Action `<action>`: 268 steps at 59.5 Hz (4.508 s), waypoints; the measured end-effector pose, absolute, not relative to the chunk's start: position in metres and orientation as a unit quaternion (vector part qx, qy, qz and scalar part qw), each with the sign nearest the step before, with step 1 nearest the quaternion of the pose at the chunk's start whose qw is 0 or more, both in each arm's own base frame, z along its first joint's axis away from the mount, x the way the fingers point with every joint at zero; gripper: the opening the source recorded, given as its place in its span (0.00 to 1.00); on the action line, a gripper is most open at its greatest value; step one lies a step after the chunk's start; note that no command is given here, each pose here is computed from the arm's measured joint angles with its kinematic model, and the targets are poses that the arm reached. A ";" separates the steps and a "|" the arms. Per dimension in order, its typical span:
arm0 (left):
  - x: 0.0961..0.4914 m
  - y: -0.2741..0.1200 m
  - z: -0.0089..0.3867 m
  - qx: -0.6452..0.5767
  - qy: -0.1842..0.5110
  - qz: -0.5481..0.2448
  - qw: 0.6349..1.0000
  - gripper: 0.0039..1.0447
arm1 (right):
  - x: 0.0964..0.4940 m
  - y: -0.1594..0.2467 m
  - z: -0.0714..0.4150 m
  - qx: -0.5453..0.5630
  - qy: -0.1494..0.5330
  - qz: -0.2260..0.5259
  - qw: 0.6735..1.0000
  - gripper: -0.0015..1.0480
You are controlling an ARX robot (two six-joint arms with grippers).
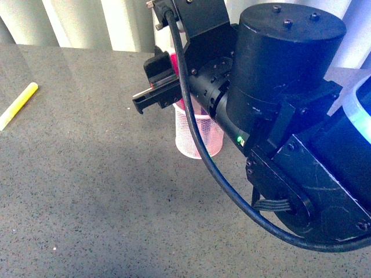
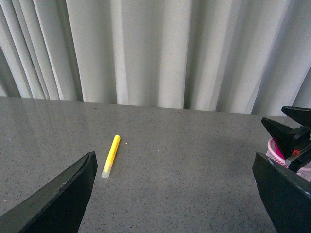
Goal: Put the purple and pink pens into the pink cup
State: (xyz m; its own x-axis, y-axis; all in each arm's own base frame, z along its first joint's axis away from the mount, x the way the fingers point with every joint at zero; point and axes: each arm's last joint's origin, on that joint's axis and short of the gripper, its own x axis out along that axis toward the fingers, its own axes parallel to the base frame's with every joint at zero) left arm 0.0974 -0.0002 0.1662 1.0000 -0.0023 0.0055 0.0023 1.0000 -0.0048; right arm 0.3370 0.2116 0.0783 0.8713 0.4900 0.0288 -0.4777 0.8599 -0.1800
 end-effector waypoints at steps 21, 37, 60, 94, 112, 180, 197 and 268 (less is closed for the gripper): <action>0.097 0.000 0.166 -0.002 -0.003 0.000 1.000 0.94 | 0.312 0.145 0.115 -0.031 0.055 0.118 0.991 0.93; 0.097 0.000 0.166 -0.002 -0.003 -0.001 1.000 0.94 | 0.279 0.102 0.167 0.067 0.099 0.080 0.990 0.93; 0.097 0.000 0.166 -0.002 -0.003 -0.001 1.000 0.94 | 0.229 0.055 0.161 0.005 0.006 0.005 1.000 0.42; 0.097 0.000 0.166 -0.002 -0.003 -0.001 1.000 0.94 | 0.166 0.015 0.162 -0.001 0.007 0.004 1.000 0.03; 0.097 0.000 0.166 -0.002 -0.003 -0.001 1.000 0.94 | 0.146 0.000 0.166 0.000 0.002 -0.001 1.000 0.03; 0.097 0.000 0.166 -0.002 -0.003 -0.001 1.000 0.94 | 0.109 0.000 0.174 0.000 -0.013 0.001 1.000 0.03; 0.097 0.000 0.166 -0.002 -0.003 -0.001 1.000 0.94 | 0.097 0.000 0.171 0.000 -0.010 0.000 1.000 0.03; 0.097 0.000 0.166 -0.002 -0.003 -0.001 1.000 0.94 | 0.097 0.000 0.171 0.000 -0.009 0.001 1.000 0.93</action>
State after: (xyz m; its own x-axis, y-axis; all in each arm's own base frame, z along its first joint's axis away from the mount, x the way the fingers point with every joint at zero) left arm 0.0973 -0.0002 0.1663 1.0000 -0.0019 0.0067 0.0019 1.0000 -0.0044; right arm 0.0966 0.0002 0.1707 0.9998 0.0011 0.0181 -0.0012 1.0000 0.0006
